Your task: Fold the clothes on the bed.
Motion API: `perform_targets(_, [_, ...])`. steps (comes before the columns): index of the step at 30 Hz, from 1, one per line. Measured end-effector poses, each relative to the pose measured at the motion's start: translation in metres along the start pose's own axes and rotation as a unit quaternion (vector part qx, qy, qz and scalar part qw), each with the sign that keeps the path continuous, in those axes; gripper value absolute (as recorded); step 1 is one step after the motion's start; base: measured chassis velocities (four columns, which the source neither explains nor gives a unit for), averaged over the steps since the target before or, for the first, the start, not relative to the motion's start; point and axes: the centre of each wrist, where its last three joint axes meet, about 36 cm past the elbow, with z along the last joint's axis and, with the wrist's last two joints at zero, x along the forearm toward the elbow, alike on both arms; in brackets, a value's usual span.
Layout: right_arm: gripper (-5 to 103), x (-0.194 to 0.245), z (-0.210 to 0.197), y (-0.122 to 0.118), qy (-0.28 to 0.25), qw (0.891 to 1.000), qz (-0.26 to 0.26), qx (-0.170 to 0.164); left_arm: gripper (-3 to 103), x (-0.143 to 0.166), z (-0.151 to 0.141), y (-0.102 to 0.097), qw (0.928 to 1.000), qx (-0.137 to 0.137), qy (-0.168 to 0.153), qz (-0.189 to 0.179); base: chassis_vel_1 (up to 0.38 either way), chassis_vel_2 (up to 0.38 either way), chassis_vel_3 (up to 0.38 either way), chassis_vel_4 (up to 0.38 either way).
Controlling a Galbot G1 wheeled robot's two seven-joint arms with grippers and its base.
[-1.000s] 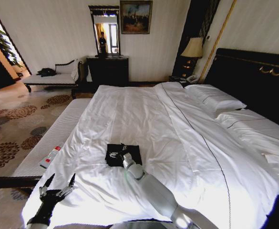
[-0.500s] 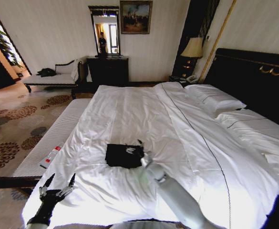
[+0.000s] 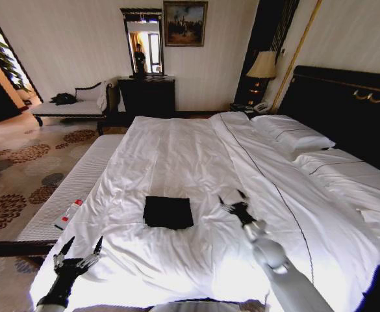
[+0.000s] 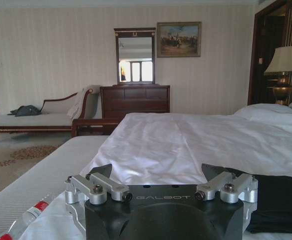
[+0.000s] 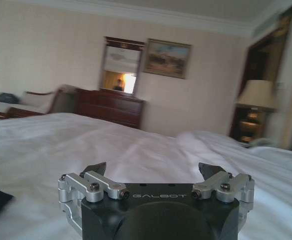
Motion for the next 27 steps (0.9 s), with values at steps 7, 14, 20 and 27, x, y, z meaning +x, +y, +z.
perform_targets(7, [100, 0.057, 0.003, -0.012, 0.001, 1.0, 0.029, 0.004, 100, 0.0, 0.0, 0.0, 1.0, 0.0, 0.0, 0.0, 0.0, 0.0, 0.0, 0.0])
perform_targets(14, [100, 0.081, -0.006, 0.005, -0.01, 1.0, 0.025, -0.011, 100, 0.0, 0.0, 0.0, 1.0, 0.0, 0.0, 0.0, 0.0, 0.0, 0.0, 0.0])
perform_targets(20, [100, 0.082, -0.005, 0.008, -0.013, 1.0, 0.019, -0.014, 100, 0.0, 0.0, 0.0, 1.0, 0.0, 0.0, 0.0, 0.0, 0.0, 0.0, 0.0])
perform_targets(27, [100, 0.081, -0.005, 0.008, -0.013, 1.0, 0.018, -0.015, 100, 0.0, 0.0, 0.0, 1.0, 0.0, 0.0, 0.0, 0.0, 0.0, 0.0, 0.0])
